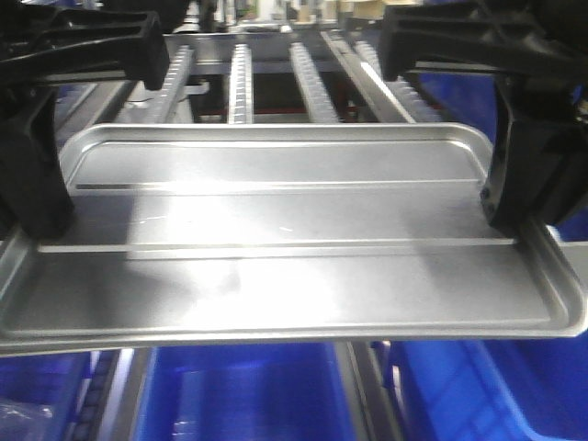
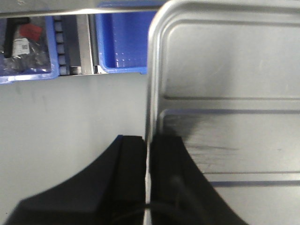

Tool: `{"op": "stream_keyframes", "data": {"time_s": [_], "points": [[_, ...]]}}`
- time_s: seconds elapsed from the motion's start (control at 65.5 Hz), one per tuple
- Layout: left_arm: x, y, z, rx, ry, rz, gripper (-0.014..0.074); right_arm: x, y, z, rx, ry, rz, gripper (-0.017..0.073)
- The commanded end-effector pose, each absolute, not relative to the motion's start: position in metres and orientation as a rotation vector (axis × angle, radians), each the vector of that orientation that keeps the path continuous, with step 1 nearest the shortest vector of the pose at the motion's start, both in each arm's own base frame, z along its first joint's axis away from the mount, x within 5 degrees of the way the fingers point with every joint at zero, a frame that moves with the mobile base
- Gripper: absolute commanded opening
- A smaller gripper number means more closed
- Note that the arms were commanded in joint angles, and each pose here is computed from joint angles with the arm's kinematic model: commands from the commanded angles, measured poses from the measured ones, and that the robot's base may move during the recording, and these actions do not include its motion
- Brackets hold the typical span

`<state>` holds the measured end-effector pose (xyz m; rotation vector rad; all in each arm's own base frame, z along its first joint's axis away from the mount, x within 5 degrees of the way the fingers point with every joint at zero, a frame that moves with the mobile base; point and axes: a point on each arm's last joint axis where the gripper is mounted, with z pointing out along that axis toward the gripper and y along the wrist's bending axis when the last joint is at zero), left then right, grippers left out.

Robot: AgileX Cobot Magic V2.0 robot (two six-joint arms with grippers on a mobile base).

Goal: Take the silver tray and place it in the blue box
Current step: 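Hold the tray level in both grippers while the base drives away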

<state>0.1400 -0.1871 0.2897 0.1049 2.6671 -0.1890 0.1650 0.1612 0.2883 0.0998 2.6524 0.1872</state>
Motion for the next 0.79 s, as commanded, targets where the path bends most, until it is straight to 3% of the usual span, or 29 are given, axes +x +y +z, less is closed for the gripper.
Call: {"op": "stream_keyframes", "data": {"time_s": [0.0, 0.779], "points": [[0.1414, -0.1857, 0.3045, 0.101, 2.605, -0.248, -0.0006, 0.1669, 0.1593, 0.3040, 0.076, 2.570, 0.236, 0.0055], [0.1411, -0.1858, 0.3043, 0.099, 2.609, -0.252, -0.0006, 0.1669, 0.1587, 0.3038, 0.079, 2.573, 0.229, 0.0055]]}}
